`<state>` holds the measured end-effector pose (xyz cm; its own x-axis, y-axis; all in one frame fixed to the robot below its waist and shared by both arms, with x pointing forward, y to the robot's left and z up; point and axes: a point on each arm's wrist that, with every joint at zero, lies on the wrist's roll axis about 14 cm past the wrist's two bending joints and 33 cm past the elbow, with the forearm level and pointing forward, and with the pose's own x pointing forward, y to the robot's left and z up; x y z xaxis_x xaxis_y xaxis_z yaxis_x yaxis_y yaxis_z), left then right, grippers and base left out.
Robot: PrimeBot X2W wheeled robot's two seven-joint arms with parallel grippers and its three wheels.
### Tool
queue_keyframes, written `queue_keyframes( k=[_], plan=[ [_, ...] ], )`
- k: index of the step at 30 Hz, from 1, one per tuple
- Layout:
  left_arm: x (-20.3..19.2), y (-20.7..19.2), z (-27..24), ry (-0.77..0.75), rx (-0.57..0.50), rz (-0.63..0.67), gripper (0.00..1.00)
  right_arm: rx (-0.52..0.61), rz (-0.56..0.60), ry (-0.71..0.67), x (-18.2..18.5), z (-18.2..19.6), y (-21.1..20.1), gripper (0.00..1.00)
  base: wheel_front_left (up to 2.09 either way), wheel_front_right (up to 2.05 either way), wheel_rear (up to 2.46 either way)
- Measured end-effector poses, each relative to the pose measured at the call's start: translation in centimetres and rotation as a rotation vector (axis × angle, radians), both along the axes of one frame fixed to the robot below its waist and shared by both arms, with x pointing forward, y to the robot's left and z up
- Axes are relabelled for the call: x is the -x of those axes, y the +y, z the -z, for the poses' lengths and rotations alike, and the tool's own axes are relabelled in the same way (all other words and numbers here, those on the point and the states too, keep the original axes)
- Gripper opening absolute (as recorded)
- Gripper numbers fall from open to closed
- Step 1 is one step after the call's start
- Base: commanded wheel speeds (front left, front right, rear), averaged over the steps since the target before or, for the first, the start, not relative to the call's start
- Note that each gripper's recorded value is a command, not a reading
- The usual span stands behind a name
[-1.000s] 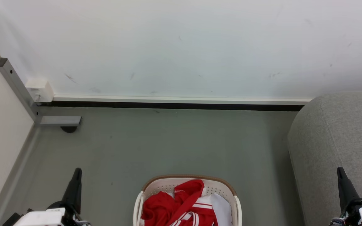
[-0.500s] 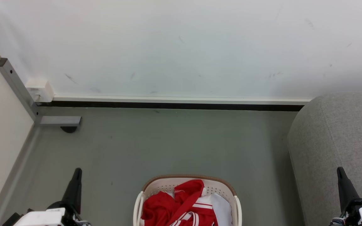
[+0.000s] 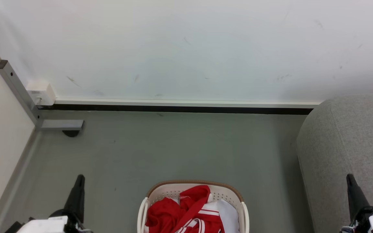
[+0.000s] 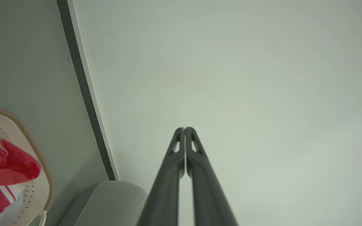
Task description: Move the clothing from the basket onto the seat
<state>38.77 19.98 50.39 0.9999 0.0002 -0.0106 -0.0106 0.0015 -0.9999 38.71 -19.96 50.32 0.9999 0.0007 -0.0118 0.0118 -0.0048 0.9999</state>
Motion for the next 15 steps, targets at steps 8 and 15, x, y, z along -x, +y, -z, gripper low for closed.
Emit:
queue_keyframes(
  k=[8, 15],
  plan=[
    [0.7, -0.5, 1.7, 0.051, -0.008, -0.005, 1.0, 0.0, 0.009, 0.045, 0.7, 1.5, 0.4, 1.0, 0.0, 0.0, 0.0],
    [0.7, -0.6, 1.7, 0.053, -0.053, -0.016, 1.0, 0.115, 0.001, 0.046, 0.7, 1.4, 0.6, 1.0, 0.0, 0.0, 0.0]
  ],
)
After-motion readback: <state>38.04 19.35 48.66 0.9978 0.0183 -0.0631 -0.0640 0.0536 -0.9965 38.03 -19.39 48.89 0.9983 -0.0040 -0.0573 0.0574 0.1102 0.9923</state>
